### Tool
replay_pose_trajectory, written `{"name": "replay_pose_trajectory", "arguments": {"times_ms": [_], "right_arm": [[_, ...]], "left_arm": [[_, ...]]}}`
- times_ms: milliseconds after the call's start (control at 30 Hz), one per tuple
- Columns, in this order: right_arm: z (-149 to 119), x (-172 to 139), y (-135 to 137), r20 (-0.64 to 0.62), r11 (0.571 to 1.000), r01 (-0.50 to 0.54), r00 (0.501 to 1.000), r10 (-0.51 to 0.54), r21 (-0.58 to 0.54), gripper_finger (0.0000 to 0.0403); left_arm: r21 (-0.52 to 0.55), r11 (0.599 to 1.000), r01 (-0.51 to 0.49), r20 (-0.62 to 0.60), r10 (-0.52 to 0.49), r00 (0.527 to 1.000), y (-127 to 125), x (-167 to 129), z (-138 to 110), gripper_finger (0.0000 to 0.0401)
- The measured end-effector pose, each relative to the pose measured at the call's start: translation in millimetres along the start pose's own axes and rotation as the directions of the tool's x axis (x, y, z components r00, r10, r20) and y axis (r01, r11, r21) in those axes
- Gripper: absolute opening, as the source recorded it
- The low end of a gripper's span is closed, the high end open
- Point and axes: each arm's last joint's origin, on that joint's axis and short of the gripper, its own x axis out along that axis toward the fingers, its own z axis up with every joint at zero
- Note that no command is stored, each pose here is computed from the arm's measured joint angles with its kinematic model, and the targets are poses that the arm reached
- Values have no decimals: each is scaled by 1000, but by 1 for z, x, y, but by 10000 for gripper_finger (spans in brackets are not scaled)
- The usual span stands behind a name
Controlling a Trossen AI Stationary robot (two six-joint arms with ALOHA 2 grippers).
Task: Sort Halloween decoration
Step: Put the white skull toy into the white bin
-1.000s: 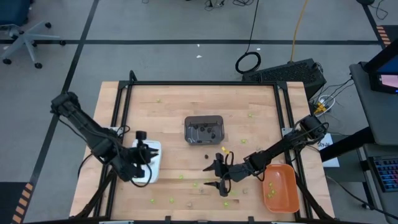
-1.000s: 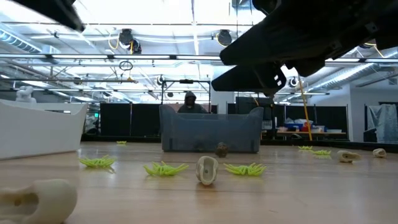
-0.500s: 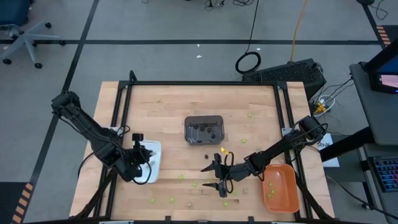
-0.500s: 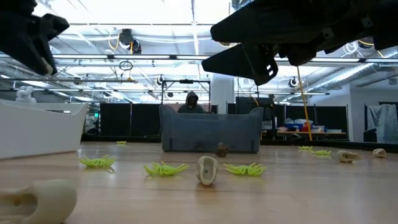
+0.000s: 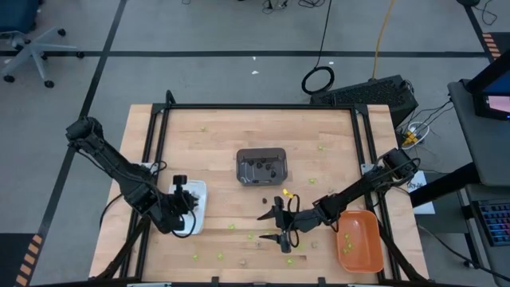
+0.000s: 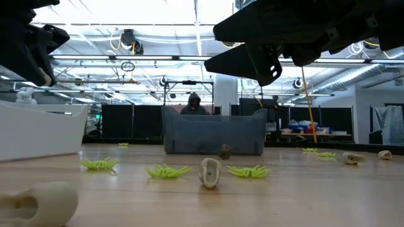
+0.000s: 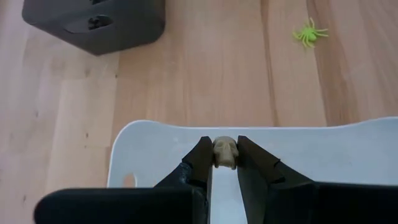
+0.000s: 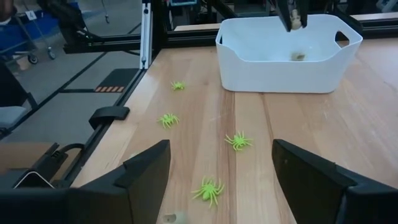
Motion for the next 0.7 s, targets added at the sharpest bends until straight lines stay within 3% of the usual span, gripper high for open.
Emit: {"name": "replay_pose_trajectory", "arguments": {"times_ms": [433,700], "right_arm": [[-2,-1,5,-16,999,-42,999,42,34,265],[-16,-4,6,-159,997,-26,987,36,67,265]], "left_arm": [[-83,997,1,9,0,1000,0,0,1,50],[-144,989,-32,34,37,999,0,1,2,72]]}}
